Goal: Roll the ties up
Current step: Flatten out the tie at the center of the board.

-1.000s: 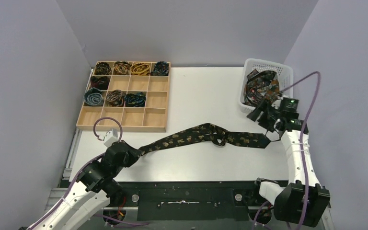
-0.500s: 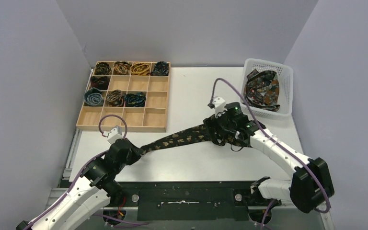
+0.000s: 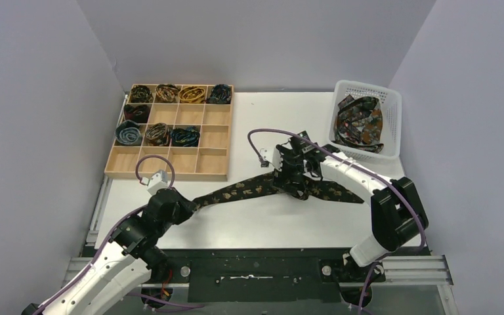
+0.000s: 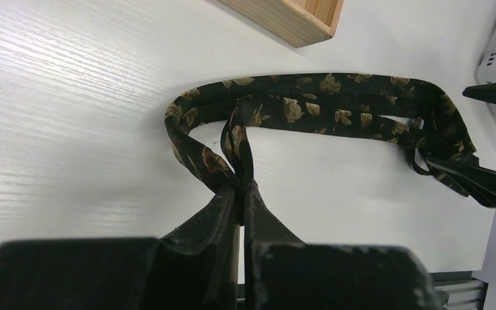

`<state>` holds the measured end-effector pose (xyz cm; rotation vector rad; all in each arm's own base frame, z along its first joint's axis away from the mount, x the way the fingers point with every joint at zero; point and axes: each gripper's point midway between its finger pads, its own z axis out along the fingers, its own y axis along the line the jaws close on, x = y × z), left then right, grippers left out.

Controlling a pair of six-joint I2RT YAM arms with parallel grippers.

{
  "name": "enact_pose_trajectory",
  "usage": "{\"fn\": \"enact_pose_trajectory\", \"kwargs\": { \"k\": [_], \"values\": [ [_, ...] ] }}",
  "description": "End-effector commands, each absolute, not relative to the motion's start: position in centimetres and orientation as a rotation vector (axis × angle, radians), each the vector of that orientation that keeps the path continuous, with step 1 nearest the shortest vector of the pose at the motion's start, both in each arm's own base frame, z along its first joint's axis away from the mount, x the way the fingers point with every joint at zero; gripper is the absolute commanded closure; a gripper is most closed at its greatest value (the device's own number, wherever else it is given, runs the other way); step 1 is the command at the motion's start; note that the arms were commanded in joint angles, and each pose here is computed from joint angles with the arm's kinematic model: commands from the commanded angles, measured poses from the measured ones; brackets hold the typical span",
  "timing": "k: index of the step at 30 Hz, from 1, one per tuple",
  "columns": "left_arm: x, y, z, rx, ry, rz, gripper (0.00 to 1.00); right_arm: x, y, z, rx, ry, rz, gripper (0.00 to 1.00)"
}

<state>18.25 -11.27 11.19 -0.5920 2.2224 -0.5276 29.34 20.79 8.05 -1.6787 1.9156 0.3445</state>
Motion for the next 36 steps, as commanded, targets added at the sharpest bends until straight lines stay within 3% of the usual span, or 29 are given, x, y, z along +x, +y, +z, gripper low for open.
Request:
{"fn": "enact_pose_trajectory", "kwargs": {
  "k": [1, 5, 10, 12, 22, 25, 26, 28, 32, 36],
  "values": [
    [19.1, -12.4, 13.0, -0.573, 2.173, -0.615, 1.0, 29.5, 22.0, 8.4, -1.812, 1.805, 0.419, 0.01],
    [19.1, -12.6, 13.0, -0.572, 2.176, -0.624, 1.0, 30.0, 21.7, 5.8, -1.841, 1.885, 0.448, 0.09],
    [18.8, -12.2, 12.7, -0.587, 2.18, -0.612, 1.0, 30.5, 22.4, 4.8, -1.845, 1.863, 0.469, 0.1],
    [18.7, -12.1, 12.6, -0.597, 2.175, -0.618, 1.0, 30.4, 22.8, 4.7, -1.828, 1.874, 0.493, 0.16],
    [18.6, -11.7, 12.9, -0.614, 2.152, -0.622, 1.0, 23.9, 22.6, 3.1, -1.834, 1.982, 0.765, 0.72],
    [18.5, -11.5, 12.8, -0.631, 2.153, -0.613, 1.0, 21.0, 22.8, 4.3, -1.857, 1.973, 0.914, 0.95],
    [18.5, -11.3, 12.7, -0.646, 2.149, -0.609, 0.99, 19.9, 22.8, 4.8, -1.87, 1.966, 0.989, 0.99],
    [18.5, -10.9, 12.7, -0.675, 2.132, -0.603, 0.93, 18.2, 22.8, 5.3, -1.889, 1.95, 1.103, 1.0],
    [18.5, -10.0, 12.4, -0.733, 2.099, -0.583, 0.9, 19.6, 23.0, 5.9, -1.9, 1.887, 1.181, 1.0],
    [18.8, -9.4, 11.9, -0.784, 2.062, -0.567, 0.8, 23.2, 22.9, 5.9, -1.83, 1.999, 1.199, 0.91]
  ]
}}
